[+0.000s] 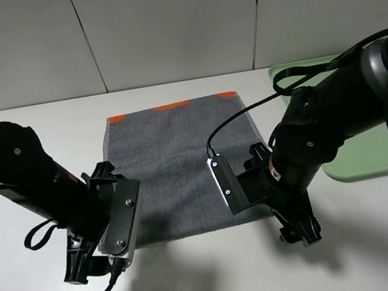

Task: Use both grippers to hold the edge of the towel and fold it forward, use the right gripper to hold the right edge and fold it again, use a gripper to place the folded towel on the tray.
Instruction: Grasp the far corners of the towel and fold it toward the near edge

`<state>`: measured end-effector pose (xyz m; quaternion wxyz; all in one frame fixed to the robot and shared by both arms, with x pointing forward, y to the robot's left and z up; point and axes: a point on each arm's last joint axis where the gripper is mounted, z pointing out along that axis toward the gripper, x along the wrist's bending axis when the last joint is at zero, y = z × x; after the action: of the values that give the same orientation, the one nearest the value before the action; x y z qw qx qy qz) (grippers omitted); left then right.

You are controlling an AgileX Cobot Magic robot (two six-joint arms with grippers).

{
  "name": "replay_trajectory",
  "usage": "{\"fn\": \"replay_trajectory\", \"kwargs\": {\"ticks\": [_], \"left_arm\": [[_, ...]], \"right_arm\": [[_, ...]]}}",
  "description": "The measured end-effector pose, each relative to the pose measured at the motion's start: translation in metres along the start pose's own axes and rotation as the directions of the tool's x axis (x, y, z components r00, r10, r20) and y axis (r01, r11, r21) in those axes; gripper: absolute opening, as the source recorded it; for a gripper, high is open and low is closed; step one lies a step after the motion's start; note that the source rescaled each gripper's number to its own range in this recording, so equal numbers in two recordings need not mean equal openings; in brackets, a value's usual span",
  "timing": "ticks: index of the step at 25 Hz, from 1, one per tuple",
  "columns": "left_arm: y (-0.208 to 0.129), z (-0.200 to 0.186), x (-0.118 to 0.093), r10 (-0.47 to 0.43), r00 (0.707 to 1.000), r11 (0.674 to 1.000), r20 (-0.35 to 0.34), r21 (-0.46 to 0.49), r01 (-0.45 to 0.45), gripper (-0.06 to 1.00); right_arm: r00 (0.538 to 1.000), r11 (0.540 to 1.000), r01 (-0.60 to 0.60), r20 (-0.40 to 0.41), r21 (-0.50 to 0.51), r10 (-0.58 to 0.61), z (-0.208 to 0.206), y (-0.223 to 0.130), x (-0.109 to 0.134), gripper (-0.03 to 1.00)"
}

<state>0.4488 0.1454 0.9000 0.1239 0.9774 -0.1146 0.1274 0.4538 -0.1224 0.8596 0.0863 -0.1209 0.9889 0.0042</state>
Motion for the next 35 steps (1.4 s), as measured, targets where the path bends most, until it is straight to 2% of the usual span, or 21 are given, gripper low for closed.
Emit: {"fn": "replay_trajectory", "kwargs": {"ticks": [2, 6, 10, 17, 24, 35], "left_arm": [[0.000, 0.000, 0.002, 0.003, 1.000, 1.000, -0.023, -0.002, -0.003, 0.89], [0.000, 0.000, 0.002, 0.003, 1.000, 1.000, -0.023, -0.001, -0.003, 0.89], [-0.003, 0.014, 0.001, -0.023, 1.000, 1.000, -0.005, 0.017, 0.023, 0.88], [-0.005, 0.024, 0.002, -0.079, 0.997, 0.996, -0.025, 0.027, 0.080, 0.88], [-0.008, 0.034, -0.004, -0.106, 0.994, 0.993, 0.029, 0.049, 0.104, 0.88], [-0.008, 0.035, -0.005, -0.164, 0.986, 0.985, 0.043, 0.055, 0.161, 0.86]], "right_arm": [[1.000, 1.000, 0.000, 0.000, 0.000, 0.000, 0.000, 0.000, 0.000, 1.00], [1.000, 1.000, 0.000, 0.000, 0.000, 0.000, 0.000, 0.000, 0.000, 1.00], [1.000, 1.000, 0.000, 0.000, 0.000, 0.000, 0.000, 0.000, 0.000, 1.00], [1.000, 1.000, -0.001, -0.001, -0.001, 0.001, 0.000, 0.000, 0.000, 1.00], [1.000, 1.000, -0.004, -0.002, -0.002, 0.004, 0.000, 0.000, 0.000, 1.00], [1.000, 1.000, -0.018, -0.005, -0.011, 0.018, 0.000, 0.001, 0.000, 1.00]]}}
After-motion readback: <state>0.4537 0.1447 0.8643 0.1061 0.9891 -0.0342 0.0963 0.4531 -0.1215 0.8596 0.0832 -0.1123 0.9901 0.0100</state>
